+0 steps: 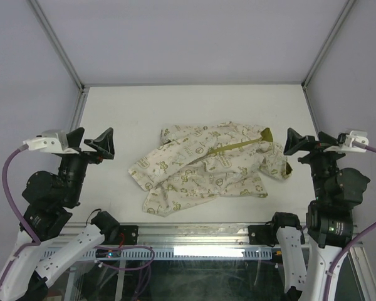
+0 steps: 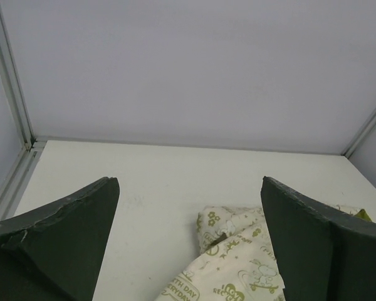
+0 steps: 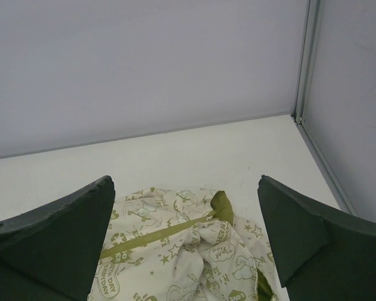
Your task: Zip up the jacket
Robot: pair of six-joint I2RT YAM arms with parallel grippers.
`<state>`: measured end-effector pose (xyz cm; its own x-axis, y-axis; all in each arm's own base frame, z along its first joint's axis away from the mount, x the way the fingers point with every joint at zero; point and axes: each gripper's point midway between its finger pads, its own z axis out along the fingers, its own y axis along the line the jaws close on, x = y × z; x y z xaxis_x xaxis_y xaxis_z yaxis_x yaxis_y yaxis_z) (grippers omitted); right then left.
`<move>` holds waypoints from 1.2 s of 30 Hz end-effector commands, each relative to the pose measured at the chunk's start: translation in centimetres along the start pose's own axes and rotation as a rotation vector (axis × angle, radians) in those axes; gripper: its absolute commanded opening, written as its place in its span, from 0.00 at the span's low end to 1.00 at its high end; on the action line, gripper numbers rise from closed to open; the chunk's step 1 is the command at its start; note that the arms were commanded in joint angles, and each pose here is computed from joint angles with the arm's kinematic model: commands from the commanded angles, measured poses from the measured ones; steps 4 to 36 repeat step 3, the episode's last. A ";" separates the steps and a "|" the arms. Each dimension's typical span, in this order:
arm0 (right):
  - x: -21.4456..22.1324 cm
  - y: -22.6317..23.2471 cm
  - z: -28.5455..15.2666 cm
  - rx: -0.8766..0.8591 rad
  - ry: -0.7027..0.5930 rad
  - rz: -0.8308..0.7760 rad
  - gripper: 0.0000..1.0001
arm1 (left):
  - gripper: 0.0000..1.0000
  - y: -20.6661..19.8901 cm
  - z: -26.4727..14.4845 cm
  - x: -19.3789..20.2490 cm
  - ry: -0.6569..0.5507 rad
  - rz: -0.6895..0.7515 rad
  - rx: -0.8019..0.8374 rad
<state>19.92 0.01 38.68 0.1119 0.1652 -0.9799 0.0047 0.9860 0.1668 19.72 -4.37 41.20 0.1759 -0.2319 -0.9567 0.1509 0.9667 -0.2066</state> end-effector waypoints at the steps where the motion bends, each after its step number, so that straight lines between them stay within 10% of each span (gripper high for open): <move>1: -0.9 0.1 0.2 0.004 -0.035 0.023 0.99 | 0.99 -0.3 0.5 -1.4 -0.051 -0.053 -0.005; 36: -0.9 0.1 0.4 0.001 -0.033 0.024 0.99 | 0.99 -0.3 0.5 -1.4 -0.049 -0.052 -0.008</move>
